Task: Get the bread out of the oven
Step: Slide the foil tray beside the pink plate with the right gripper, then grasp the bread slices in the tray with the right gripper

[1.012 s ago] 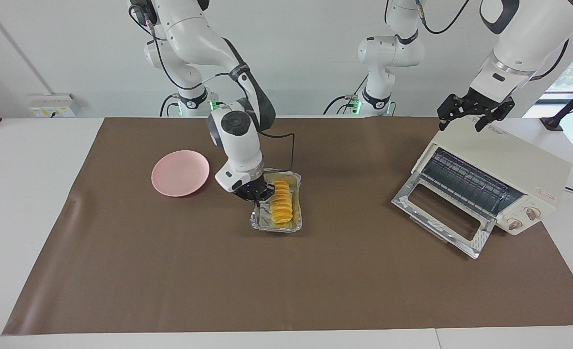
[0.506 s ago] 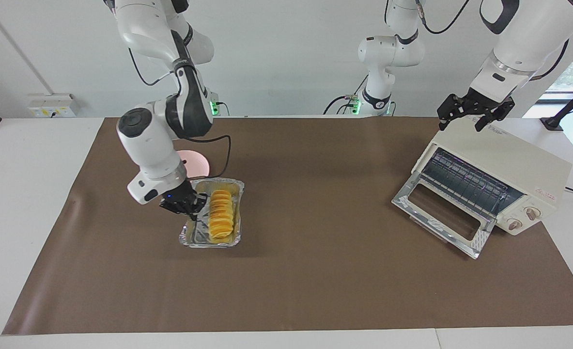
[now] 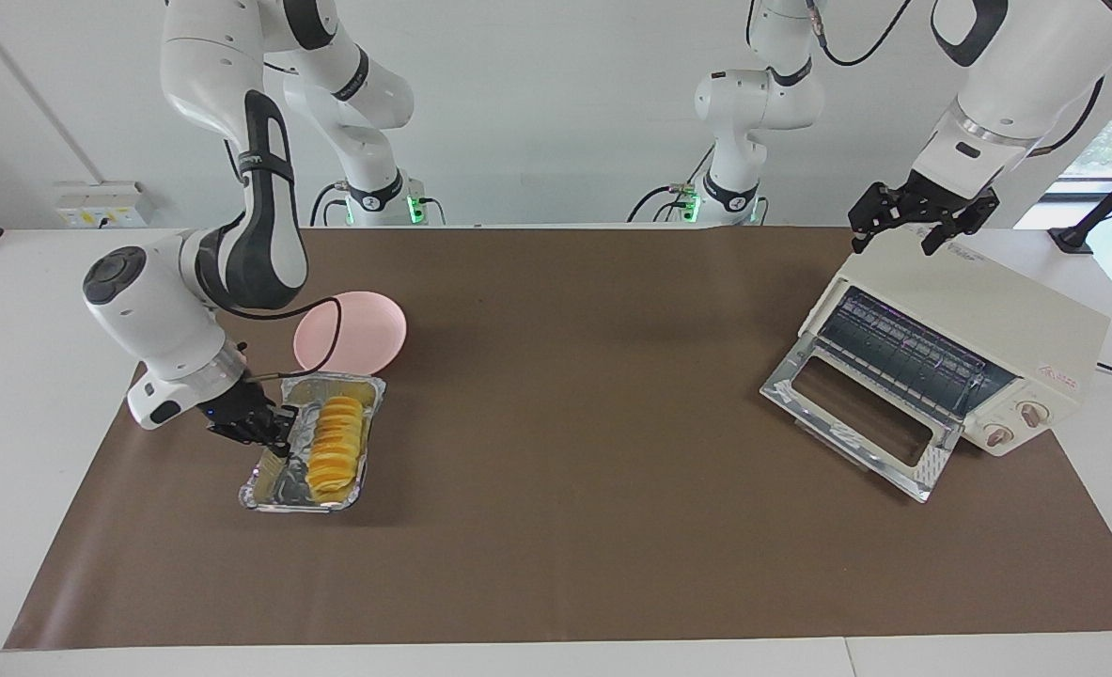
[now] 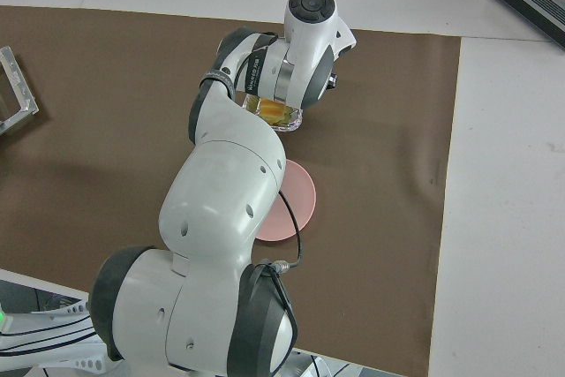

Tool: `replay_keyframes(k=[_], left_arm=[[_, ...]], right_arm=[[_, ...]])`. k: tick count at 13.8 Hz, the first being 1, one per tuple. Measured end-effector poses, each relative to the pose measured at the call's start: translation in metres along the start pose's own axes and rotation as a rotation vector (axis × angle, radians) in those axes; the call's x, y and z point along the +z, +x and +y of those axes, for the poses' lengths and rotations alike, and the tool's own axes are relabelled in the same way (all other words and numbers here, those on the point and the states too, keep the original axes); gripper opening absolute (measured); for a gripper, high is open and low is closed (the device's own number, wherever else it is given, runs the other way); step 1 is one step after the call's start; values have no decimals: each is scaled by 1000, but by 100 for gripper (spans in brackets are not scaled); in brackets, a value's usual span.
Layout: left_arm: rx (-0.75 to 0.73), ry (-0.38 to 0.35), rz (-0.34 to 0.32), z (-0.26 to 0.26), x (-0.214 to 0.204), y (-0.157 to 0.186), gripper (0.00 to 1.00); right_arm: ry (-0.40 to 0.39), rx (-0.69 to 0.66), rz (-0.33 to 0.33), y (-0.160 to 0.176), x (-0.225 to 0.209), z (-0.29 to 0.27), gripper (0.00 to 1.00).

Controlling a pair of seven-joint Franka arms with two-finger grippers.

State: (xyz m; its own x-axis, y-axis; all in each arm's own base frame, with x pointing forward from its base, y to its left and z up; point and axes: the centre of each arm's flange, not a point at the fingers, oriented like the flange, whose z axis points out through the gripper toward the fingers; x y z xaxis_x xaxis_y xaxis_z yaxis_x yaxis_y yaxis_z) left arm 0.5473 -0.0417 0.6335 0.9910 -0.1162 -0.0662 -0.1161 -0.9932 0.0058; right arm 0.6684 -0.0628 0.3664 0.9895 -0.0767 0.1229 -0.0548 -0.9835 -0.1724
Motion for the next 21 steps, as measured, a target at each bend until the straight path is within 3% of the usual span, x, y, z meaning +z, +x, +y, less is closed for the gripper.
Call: replay_keyframes(k=[5,11,12,17,20,21], left_arm=[[0,0,0,0,0,0,100],[0,0,0,0,0,0,100],[0,0,0,0,0,0,100],[0,0,0,0,0,0,100],[0,0,0,0,0,0,100],[0,0,0,0,0,0,100]], right_arm=[[10,-5,-50,-7,33,19,2],[12,1,-57,-20,55,16,2],[15,7,-58,-20,55,15,7],[16,23,-57,-20,51,12,61],[19,-6,-50,-9,26,-13,95],[14,-9,-45,-3,14,-24,100]])
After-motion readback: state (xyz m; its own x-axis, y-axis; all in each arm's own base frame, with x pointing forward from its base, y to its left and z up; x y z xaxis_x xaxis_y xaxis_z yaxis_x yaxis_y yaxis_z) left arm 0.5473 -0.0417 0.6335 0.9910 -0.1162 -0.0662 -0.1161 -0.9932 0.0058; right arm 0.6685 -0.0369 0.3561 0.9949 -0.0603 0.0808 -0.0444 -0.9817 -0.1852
